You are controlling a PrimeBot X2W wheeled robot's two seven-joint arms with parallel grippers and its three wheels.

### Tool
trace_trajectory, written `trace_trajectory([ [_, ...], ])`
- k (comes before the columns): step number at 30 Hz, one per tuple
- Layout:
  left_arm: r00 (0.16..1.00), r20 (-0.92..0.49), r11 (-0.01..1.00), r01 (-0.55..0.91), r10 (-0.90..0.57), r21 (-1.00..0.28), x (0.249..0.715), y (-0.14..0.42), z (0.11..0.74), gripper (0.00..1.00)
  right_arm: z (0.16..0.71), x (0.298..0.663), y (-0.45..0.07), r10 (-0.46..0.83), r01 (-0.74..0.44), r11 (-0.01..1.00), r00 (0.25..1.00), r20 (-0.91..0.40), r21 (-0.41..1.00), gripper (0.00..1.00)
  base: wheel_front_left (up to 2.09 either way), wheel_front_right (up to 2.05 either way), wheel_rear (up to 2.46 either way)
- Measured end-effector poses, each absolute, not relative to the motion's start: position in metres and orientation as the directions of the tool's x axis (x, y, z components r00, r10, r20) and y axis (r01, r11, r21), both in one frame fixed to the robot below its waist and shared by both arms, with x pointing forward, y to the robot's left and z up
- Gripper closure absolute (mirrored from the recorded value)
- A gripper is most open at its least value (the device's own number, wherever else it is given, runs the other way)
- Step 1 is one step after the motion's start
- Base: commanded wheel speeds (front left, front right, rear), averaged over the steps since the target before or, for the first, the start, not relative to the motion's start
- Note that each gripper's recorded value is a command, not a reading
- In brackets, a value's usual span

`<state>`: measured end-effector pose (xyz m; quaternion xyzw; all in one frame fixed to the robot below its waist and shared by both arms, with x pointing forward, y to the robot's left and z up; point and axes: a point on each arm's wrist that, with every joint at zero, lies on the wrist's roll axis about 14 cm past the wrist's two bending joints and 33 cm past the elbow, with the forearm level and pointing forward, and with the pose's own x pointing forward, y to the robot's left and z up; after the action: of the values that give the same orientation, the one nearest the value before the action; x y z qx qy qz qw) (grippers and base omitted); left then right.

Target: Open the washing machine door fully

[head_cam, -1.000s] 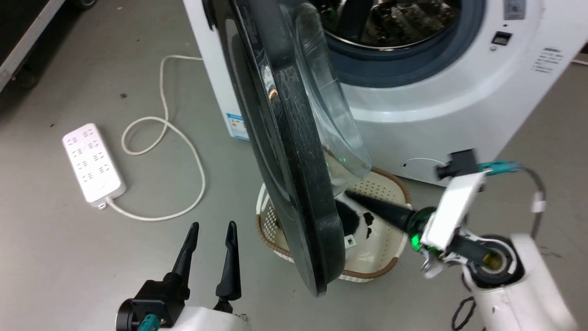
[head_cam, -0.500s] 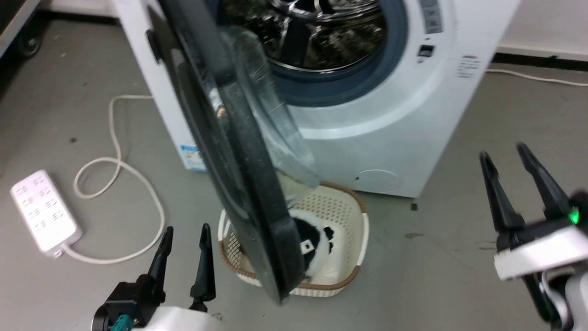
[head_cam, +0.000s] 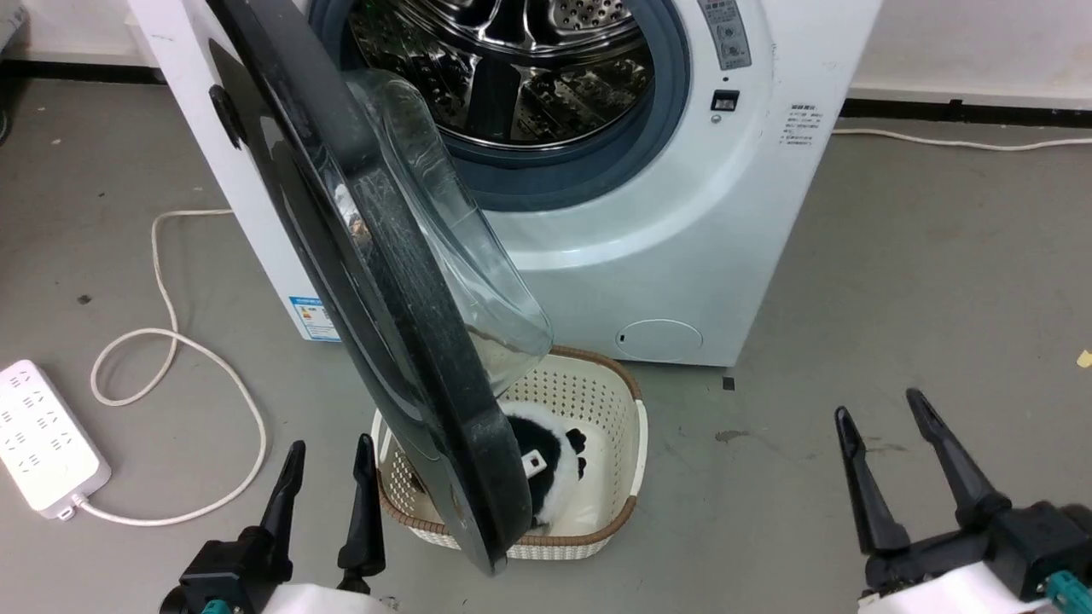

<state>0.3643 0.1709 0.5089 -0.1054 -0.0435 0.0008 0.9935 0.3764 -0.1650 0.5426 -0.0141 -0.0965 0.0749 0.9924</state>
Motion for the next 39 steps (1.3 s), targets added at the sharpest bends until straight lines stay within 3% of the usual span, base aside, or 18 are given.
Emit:
trace_trajectory([
  [13,0.995,0.097,0.980,-0.001,0.020,-0.199,0.363,0.174,0.512,0.00,0.536,0.372,-0.162,0.132,-0.133,0.991,0.976,0.173,-0.005,0.00,0.00,0.00,0.00],
  [14,0.995,0.098,0.980,-0.001,0.021,-0.198,0.363,0.174,0.513,0.21,0.536,0.373,-0.162,0.132,-0.133,0.991,0.976,0.173,-0.004,0.00,0.00,0.00,0.00],
  [15,0.995,0.098,0.980,-0.001,0.021,-0.198,0.363,0.174,0.513,0.82,0.536,0.373,-0.161,0.133,-0.134,0.991,0.976,0.174,-0.003,0.00,0.00,0.00,0.00],
  [16,0.995,0.099,0.981,-0.001,0.021,-0.196,0.363,0.175,0.513,1.00,0.536,0.373,-0.161,0.133,-0.135,0.991,0.976,0.174,-0.002,0.00,0.00,0.00,0.00],
  [23,0.984,0.172,0.983,-0.002,0.034,-0.184,0.363,0.177,0.537,1.00,0.537,0.373,-0.160,0.134,-0.137,0.991,0.975,0.177,0.007,0.00,0.00,0.00,0.00],
  [28,0.949,0.297,0.974,-0.040,0.107,-0.223,0.364,0.196,0.580,1.00,0.537,0.374,-0.163,0.122,-0.126,0.992,0.976,0.179,0.011,0.00,0.00,0.00,0.00],
  [34,0.836,0.535,0.970,0.012,0.123,-0.242,0.360,0.200,0.663,1.00,0.538,0.373,-0.163,0.122,-0.127,0.992,0.976,0.183,0.020,0.00,0.00,0.00,0.00],
  [39,0.763,0.641,0.971,0.083,0.083,-0.225,0.350,0.184,0.702,1.00,0.534,0.372,-0.165,0.113,-0.121,0.992,0.979,0.172,0.041,0.00,0.00,0.00,0.00],
])
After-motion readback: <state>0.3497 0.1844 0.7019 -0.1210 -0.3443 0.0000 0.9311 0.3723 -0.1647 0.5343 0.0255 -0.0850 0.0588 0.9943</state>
